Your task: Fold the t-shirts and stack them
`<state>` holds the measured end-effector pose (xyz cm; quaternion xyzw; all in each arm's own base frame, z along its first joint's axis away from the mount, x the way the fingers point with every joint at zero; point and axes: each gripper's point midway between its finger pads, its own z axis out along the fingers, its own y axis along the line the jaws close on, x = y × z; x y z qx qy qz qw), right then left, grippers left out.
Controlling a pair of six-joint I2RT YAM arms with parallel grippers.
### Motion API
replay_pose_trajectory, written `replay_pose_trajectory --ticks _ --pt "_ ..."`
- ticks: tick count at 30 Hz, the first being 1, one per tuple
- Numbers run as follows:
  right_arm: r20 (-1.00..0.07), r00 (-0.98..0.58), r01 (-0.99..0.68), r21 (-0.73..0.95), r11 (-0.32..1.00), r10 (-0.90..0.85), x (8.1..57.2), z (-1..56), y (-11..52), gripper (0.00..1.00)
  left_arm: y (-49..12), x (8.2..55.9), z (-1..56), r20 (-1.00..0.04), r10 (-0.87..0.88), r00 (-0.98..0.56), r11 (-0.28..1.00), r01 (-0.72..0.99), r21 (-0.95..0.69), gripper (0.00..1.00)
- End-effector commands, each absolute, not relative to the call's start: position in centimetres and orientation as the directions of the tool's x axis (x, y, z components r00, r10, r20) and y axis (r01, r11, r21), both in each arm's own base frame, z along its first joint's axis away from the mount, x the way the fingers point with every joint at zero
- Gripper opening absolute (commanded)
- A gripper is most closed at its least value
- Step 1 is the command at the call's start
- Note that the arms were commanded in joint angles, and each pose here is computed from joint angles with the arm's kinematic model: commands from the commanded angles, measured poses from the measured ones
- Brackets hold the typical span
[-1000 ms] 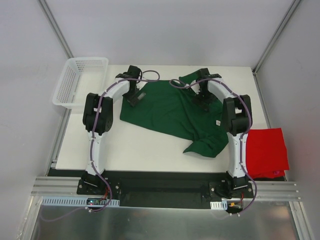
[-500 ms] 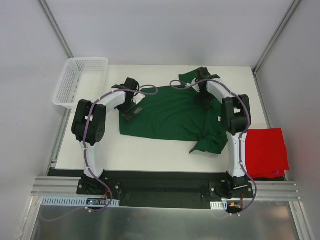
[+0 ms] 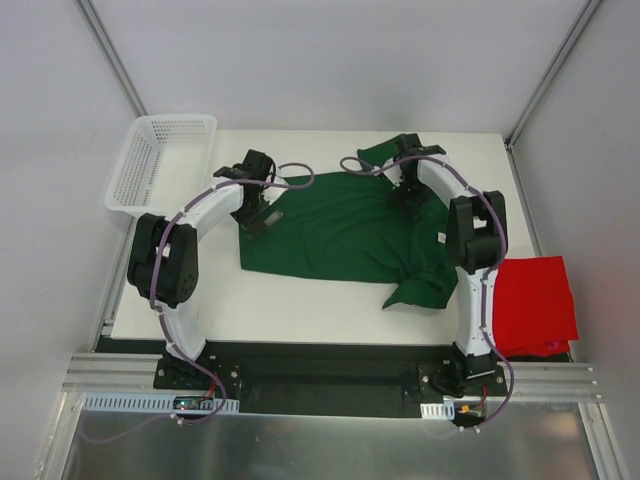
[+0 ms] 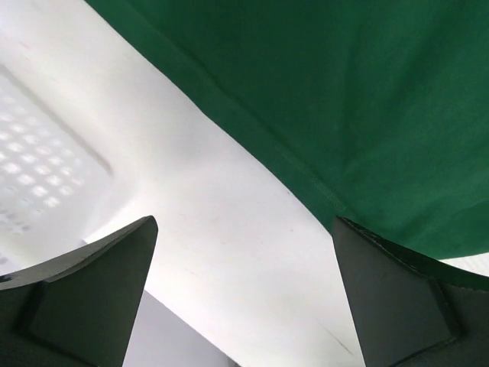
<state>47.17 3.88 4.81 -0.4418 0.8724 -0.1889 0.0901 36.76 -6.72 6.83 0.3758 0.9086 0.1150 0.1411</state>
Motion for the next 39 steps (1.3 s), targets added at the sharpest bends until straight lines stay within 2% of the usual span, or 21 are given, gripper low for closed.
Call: replay_pose_trajectory --ticks 1,4,6,7,9,11,12,17,26,30,32,39 --pt "-0.194 -0.612 -0.729 -0.24 0.642 -0.767 43.8 11.1 7.5 0.96 -10.3 39.9 12.4 -0.352 0.698 -0.624 0.716 0.619 0.322 0.99" --pt "-0.266 -0.602 -0.773 -0.045 0.633 -0.753 40.8 12.7 10.5 0.96 -12.3 42.1 12.6 -0.393 0.683 -0.615 0.728 0.617 0.299 0.99" --pt "-0.269 -0.606 -0.783 0.034 0.621 -0.749 38.7 13.4 11.2 0.96 -13.9 44.0 12.6 -0.427 0.67 -0.607 0.736 0.618 0.276 0.99" --pt "-0.313 -0.581 -0.804 0.083 0.588 -0.751 37.6 14.6 12.1 0.96 -14.5 44.6 12.6 -0.436 0.67 -0.601 0.735 0.622 0.27 0.99" --pt "-0.295 -0.581 -0.811 0.133 0.57 -0.758 35.5 15.0 12.1 0.96 -16.2 46.2 12.2 -0.455 0.672 -0.584 0.727 0.638 0.256 0.99" --pt "-0.301 -0.553 -0.832 0.152 0.534 -0.776 33.4 16.3 12.0 0.96 -18.2 47.5 12.7 -0.487 0.68 -0.549 0.71 0.658 0.25 0.99" --pt "-0.293 -0.55 -0.835 0.167 0.524 -0.782 32.3 16.3 11.7 0.96 -18.9 47.8 11.1 -0.468 0.692 -0.55 0.698 0.675 0.239 0.99" --pt "-0.36 -0.471 -0.88 0.127 0.458 -0.805 27.6 19.5 10.5 0.96 -22.3 49.9 9.5 -0.488 0.719 -0.494 0.654 0.72 0.234 0.99" --pt "-0.377 -0.428 -0.903 0.192 0.383 -0.821 21.0 21.7 9.7 0.96 -23.0 51.9 5.1 -0.427 0.78 -0.457 0.597 0.748 0.289 0.99" --pt "-0.407 -0.415 -0.903 0.294 0.314 -0.813 18.9 22.7 10.7 0.96 -21.8 52.6 3.7 -0.371 0.819 -0.438 0.56 0.749 0.352 0.99" --pt "-0.391 -0.426 -0.886 0.366 0.286 -0.816 17.5 23.0 10.9 0.96 -21.1 53.1 3.0 -0.341 0.838 -0.426 0.538 0.75 0.384 0.99" --pt "-0.325 -0.465 -0.838 0.462 0.291 -0.823 16.3 20.8 10.8 0.96 -16.4 55.3 2.6 -0.272 0.846 -0.458 0.532 0.694 0.485 0.99"
